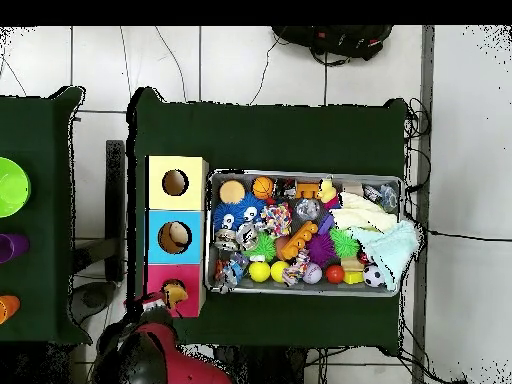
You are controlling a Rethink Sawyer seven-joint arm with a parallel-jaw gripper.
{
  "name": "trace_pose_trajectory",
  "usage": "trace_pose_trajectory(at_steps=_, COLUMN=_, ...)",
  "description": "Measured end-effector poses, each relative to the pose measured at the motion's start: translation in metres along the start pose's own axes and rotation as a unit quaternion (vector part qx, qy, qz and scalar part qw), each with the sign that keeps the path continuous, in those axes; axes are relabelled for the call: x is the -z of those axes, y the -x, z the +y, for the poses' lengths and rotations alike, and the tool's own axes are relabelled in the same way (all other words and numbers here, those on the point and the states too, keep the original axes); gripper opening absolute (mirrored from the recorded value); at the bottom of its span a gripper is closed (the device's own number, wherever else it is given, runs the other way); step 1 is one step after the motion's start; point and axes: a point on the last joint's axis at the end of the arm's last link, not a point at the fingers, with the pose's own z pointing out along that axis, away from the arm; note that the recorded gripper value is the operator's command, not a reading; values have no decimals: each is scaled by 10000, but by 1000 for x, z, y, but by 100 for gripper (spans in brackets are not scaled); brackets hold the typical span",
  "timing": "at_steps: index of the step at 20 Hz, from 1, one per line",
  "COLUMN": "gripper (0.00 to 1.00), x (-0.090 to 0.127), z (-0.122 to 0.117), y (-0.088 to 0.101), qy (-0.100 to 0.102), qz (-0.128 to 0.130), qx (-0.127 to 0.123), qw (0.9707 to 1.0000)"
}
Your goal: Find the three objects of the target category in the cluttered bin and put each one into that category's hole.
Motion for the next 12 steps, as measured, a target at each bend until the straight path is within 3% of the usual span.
trace_pose_trajectory(at_steps=12, gripper=0, x=0, z=2, y=9, qy=7, qz=-14, qx=-94, qw=10000)
